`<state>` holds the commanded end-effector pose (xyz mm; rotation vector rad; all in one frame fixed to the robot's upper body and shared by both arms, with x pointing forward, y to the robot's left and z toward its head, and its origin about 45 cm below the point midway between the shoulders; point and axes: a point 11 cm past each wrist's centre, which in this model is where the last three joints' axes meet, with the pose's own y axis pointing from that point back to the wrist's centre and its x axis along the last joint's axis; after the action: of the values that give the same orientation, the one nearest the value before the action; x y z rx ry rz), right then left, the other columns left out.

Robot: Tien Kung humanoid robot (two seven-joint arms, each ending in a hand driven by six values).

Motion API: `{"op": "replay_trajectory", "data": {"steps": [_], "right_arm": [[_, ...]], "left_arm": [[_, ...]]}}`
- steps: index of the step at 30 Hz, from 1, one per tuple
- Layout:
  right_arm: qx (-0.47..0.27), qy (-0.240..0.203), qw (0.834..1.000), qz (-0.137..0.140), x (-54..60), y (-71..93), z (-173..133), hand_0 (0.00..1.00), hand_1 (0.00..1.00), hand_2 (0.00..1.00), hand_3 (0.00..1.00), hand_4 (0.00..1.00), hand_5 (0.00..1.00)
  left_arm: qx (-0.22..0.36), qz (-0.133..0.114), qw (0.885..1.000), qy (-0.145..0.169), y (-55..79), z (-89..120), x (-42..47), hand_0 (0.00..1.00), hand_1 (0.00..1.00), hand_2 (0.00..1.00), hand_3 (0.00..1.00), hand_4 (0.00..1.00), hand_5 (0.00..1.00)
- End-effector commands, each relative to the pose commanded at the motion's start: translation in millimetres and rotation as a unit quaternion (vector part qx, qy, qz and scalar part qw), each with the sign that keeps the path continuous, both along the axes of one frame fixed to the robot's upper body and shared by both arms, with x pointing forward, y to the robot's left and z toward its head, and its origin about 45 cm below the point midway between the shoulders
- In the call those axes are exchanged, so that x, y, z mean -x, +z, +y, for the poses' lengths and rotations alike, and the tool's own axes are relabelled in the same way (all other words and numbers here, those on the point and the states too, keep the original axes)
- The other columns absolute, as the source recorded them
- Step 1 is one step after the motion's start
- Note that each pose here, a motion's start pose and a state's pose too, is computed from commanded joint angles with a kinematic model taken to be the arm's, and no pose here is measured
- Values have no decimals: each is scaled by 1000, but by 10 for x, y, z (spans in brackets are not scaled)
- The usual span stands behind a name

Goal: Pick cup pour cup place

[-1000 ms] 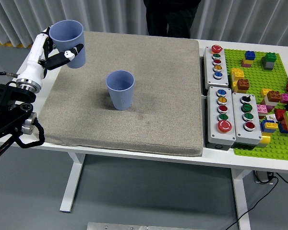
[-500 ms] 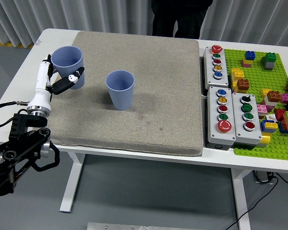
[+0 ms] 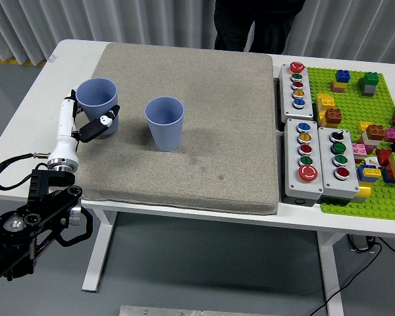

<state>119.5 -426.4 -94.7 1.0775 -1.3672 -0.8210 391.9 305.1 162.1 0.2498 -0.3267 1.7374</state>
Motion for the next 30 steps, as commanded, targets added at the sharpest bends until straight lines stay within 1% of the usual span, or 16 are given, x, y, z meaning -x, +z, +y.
{"op": "replay_trajectory", "data": {"steps": [5, 6, 11, 12, 17, 18, 26, 29, 30], "right_arm": [[0, -1, 1000, -1, -12, 2, 2, 694, 682, 616, 600, 2, 173], [0, 0, 1000, -1, -14, 2, 5, 695, 682, 616, 600, 2, 172], [0, 0, 1000, -2, -21, 3, 8, 695, 682, 616, 600, 2, 172], [-1, 0, 1000, -2, -22, 3, 8, 695, 682, 616, 599, 2, 172], [0, 0, 1000, -2, -24, 4, 6, 695, 682, 616, 599, 2, 172], [0, 0, 1000, -2, -24, 4, 6, 694, 682, 617, 599, 2, 169], [-1, 1, 1000, -1, -13, -1, 13, 695, 682, 617, 599, 2, 169], [-1, 1, 1000, 0, -15, -1, 15, 695, 682, 617, 599, 2, 169], [-1, 1, 1000, 0, -13, -2, 15, 695, 682, 617, 598, 2, 167]], "left_arm": [[9, 2, 1000, 8, -54, -10, 1, 660, 640, 636, 624, 676, 141], [10, 2, 1000, 10, -63, -9, 0, 662, 640, 638, 625, 670, 128], [10, 7, 1000, 18, -99, 36, 2, 662, 640, 638, 625, 670, 128], [10, 8, 1000, 19, -111, 46, 5, 669, 647, 640, 625, 681, 163], [11, 15, 1000, 21, -162, 58, 22, 669, 647, 640, 625, 681, 163], [11, 17, 1000, 21, -170, 57, 25, 668, 646, 642, 626, 701, 189], [13, 26, 999, 19, -232, 58, 51, 673, 652, 651, 635, 707, 199], [14, 24, 999, 19, -228, 64, 51, 673, 652, 651, 635, 707, 199], [13, 23, 1000, 17, -220, 60, 51, 687, 672, 728, 794, 735, 233]]}}
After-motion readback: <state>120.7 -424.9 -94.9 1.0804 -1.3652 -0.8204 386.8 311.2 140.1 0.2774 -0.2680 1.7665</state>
